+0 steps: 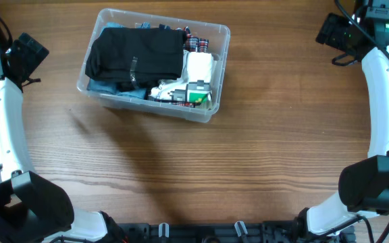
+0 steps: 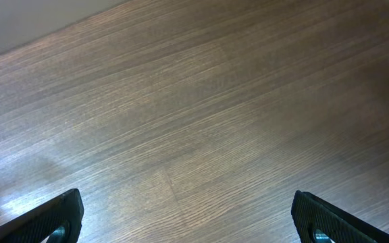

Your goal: Pack container

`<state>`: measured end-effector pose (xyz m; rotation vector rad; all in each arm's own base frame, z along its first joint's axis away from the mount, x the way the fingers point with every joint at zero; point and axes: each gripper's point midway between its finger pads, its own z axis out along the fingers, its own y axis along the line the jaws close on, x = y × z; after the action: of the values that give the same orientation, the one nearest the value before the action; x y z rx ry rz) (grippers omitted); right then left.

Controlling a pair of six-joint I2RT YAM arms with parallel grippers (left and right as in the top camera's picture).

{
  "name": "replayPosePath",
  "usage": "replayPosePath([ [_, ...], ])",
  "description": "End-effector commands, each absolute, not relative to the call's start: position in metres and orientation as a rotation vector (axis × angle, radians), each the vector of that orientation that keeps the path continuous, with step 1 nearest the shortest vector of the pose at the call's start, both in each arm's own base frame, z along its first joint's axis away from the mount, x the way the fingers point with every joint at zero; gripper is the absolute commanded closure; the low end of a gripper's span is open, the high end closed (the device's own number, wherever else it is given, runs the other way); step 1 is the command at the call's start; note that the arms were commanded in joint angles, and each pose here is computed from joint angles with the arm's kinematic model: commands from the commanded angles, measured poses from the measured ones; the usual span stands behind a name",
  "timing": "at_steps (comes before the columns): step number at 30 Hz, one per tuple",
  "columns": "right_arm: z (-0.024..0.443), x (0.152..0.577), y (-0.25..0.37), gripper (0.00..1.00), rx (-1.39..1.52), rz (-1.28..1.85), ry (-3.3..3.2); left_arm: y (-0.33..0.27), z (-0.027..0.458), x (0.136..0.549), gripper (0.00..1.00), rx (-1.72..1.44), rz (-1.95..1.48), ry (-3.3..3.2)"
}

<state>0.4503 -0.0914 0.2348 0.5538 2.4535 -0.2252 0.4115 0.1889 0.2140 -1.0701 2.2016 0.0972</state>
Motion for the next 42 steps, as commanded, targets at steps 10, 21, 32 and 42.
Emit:
replayPosePath([
  [10,0.321,0.425,0.037,0.0,0.21,-0.048,2.295,0.192,0.216,0.411,0.0,-1.076,0.109,2.191],
  [21,0.431,0.271,0.224,0.0,-0.424,0.429,1.997,0.192,0.216,0.411,0.0,-1.076,0.109,2.191],
  [32,0.365,0.24,0.111,0.0,0.183,0.647,1.83,0.192,0.216,0.411,0.0,-1.076,0.109,2.191],
  [42,0.263,0.227,0.08,0.0,0.069,0.616,1.312,0.192,0.216,0.411,0.0,-1.077,0.109,2.19],
])
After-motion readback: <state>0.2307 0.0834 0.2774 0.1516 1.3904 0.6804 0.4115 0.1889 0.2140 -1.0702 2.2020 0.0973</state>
